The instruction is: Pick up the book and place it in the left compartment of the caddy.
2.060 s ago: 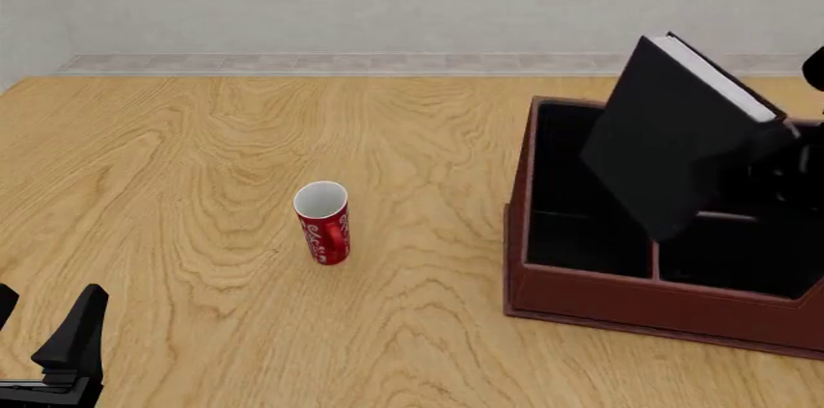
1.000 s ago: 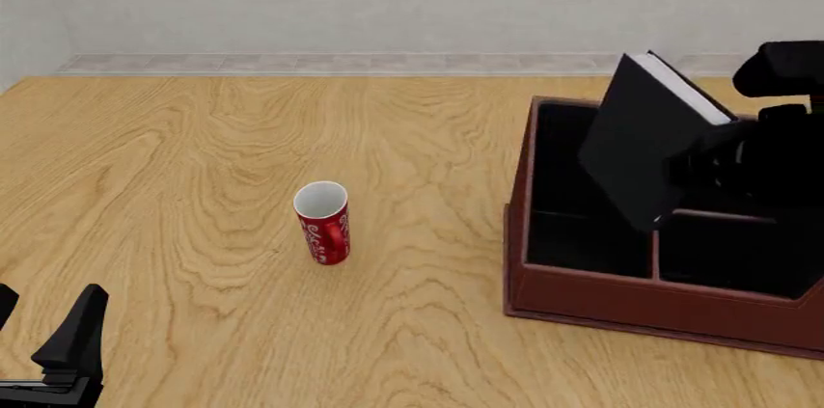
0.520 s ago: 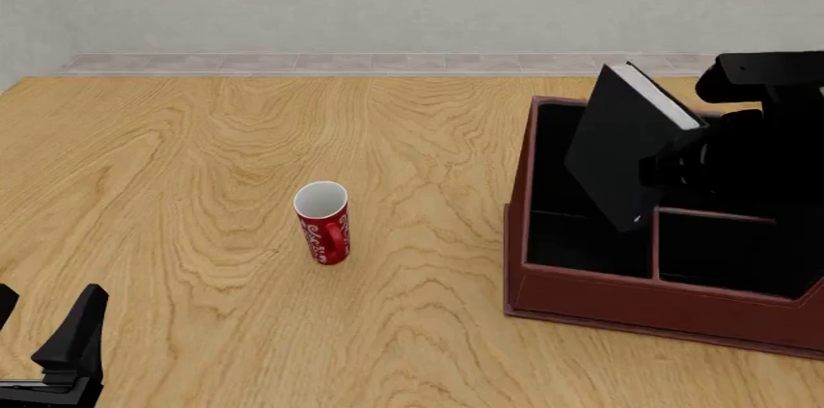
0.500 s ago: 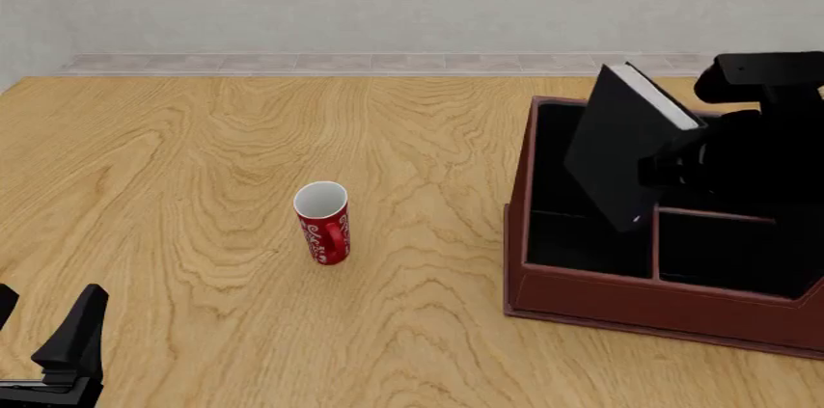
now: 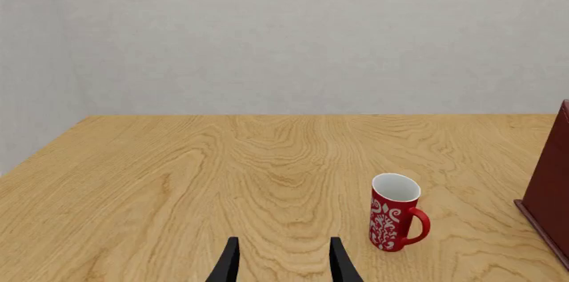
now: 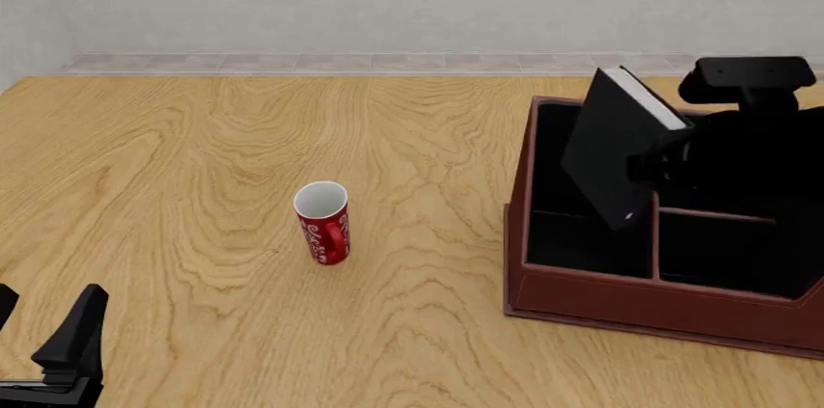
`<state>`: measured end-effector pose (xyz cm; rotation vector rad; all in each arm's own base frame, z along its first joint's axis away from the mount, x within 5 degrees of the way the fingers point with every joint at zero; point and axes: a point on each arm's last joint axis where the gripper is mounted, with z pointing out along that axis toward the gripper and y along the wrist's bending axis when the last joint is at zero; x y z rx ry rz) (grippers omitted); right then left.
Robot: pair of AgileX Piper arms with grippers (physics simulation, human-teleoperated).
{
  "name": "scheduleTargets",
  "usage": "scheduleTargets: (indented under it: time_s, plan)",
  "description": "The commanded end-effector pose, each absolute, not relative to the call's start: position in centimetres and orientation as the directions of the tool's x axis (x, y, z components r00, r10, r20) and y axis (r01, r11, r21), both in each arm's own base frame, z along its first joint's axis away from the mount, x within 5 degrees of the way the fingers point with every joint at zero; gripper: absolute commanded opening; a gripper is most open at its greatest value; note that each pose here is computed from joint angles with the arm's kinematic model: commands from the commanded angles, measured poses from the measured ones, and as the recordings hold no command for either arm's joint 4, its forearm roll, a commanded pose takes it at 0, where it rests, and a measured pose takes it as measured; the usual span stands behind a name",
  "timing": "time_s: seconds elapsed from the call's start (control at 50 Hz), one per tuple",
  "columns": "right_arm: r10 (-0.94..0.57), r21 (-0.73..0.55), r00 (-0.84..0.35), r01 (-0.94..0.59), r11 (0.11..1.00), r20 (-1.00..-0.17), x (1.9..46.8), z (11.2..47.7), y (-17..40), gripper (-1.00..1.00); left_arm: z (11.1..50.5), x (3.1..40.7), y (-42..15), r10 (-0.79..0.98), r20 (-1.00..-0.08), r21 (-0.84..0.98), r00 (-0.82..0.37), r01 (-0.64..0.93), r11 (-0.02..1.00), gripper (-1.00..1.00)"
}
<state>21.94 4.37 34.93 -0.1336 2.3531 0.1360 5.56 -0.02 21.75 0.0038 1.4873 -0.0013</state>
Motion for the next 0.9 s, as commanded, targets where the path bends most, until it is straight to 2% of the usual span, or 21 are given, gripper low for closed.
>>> scheduleTargets:
  time_s: [0.02, 0.9]
  plan:
    - [-0.032, 0.072, -0.696, -0.121, 0.99, -0.717, 22.4, 34.9, 4.3, -1.0, 21.8, 5.6, 0.0, 0.002, -0.996, 0.003, 0.085, 0.003, 1.0, 1.0]
    - [-0.025, 0.078, -0.723, -0.109, 0.991, -0.69, 23.4, 31.4, 4.5, -1.0, 21.8, 5.6, 0.0, 0.003, -0.996, 0.003, 0.085, 0.003, 1.0, 1.0]
